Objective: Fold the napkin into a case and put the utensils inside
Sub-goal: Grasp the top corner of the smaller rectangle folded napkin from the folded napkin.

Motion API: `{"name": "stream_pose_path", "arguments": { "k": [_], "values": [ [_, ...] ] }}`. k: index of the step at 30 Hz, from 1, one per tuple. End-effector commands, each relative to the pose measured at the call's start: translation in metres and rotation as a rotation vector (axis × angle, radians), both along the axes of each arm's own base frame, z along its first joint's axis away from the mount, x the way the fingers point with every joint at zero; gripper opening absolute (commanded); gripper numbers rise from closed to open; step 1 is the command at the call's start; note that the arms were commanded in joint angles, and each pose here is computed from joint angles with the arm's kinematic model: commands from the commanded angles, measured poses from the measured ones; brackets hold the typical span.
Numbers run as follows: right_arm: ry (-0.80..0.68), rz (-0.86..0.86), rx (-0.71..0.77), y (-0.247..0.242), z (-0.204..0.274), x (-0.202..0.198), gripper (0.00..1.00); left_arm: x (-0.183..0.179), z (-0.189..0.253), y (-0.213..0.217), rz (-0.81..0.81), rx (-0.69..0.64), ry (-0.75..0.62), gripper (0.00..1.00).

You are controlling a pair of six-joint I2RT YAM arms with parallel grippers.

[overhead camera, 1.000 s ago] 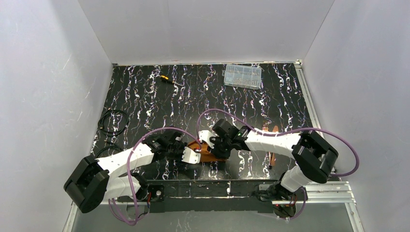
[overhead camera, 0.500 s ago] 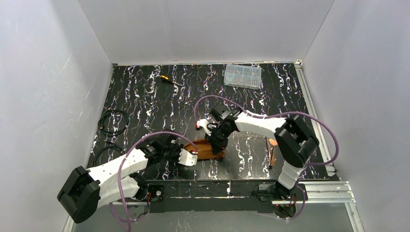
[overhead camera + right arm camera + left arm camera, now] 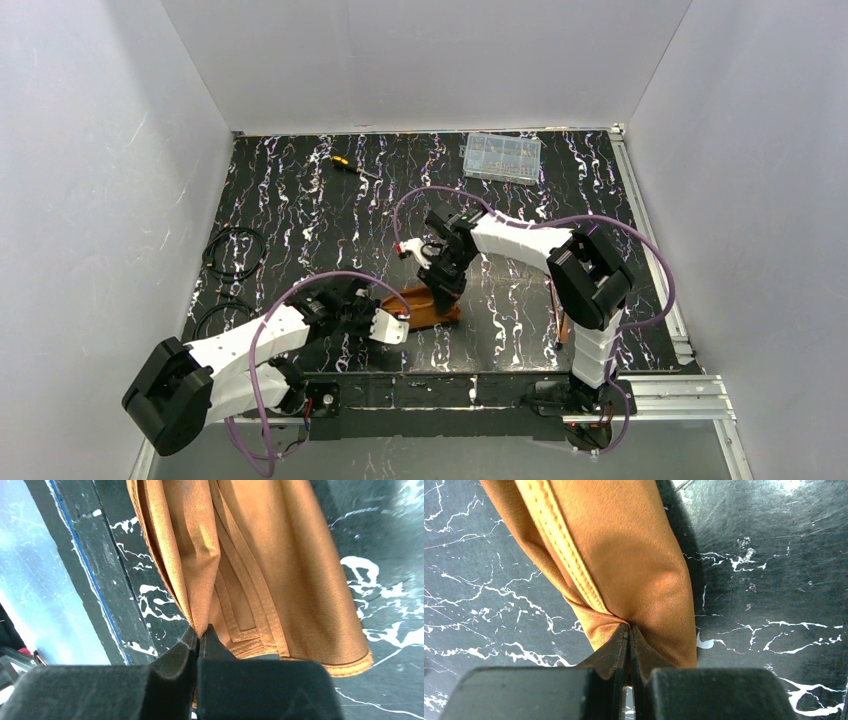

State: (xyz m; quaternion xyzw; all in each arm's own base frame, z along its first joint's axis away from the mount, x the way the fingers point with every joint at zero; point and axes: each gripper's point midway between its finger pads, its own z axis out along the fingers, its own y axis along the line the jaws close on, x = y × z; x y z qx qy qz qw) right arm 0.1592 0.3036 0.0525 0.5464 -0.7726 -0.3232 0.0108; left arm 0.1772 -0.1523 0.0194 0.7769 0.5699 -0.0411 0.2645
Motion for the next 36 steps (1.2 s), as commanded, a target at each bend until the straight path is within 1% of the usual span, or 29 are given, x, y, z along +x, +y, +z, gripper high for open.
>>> {"name": "stream_pose_path", "arguments": {
  "k": [1,6,12,18,22,23,24,25,26,28,29,30,31,33,35,36],
  "values": [
    [0.010,0.030,0.041,0.010,0.022,0.007,0.01,-0.006,0.001,-0.004,-0.033,-0.005,0.038,0.00],
    [0.043,0.060,0.013,0.014,0.016,0.014,0.01,-0.011,-0.002,-0.003,-0.060,0.005,0.053,0.00],
    [0.104,0.074,-0.036,0.015,-0.013,0.016,0.01,-0.014,-0.003,-0.001,-0.082,0.009,0.057,0.00],
    [0.117,-0.010,-0.079,0.006,-0.029,0.038,0.01,-0.011,0.003,-0.002,-0.096,0.003,0.026,0.00],
    [0.150,-0.024,-0.079,0.004,-0.031,0.038,0.01,-0.006,0.012,-0.005,-0.093,-0.008,0.002,0.00],
    [0.158,-0.023,-0.074,0.005,-0.030,0.037,0.01,-0.004,0.015,-0.006,-0.083,-0.011,-0.004,0.05],
    [0.163,-0.023,-0.070,0.006,-0.029,0.036,0.01,-0.001,0.020,-0.006,-0.071,-0.016,-0.011,0.13],
    [0.168,-0.023,-0.067,0.006,-0.029,0.035,0.01,0.000,0.025,-0.008,-0.059,-0.027,-0.019,0.24],
    [0.172,-0.021,-0.064,0.006,-0.029,0.034,0.01,0.001,0.031,-0.009,-0.053,-0.042,-0.027,0.31],
    [0.185,-0.021,-0.056,0.007,-0.029,0.033,0.01,-0.003,0.044,-0.012,-0.063,-0.075,-0.029,0.39],
    [0.192,-0.020,-0.054,0.008,-0.030,0.032,0.01,-0.006,0.053,-0.013,-0.070,-0.099,-0.033,0.45],
    [0.199,-0.019,-0.053,0.008,-0.030,0.030,0.01,-0.007,0.061,-0.015,-0.071,-0.125,-0.038,0.57],
    [0.204,-0.018,-0.049,0.009,-0.030,0.030,0.01,-0.009,0.070,-0.018,-0.071,-0.157,-0.046,0.64],
    [0.211,-0.016,-0.038,0.009,-0.028,0.027,0.01,-0.014,0.085,-0.025,-0.078,-0.213,-0.036,0.70],
    [0.209,-0.017,-0.034,0.010,-0.027,0.026,0.01,-0.019,0.093,-0.032,-0.083,-0.251,-0.001,0.72],
    [0.208,-0.018,-0.033,0.010,-0.027,0.026,0.01,-0.019,0.095,-0.036,-0.081,-0.264,0.017,0.76]
  ]
}}
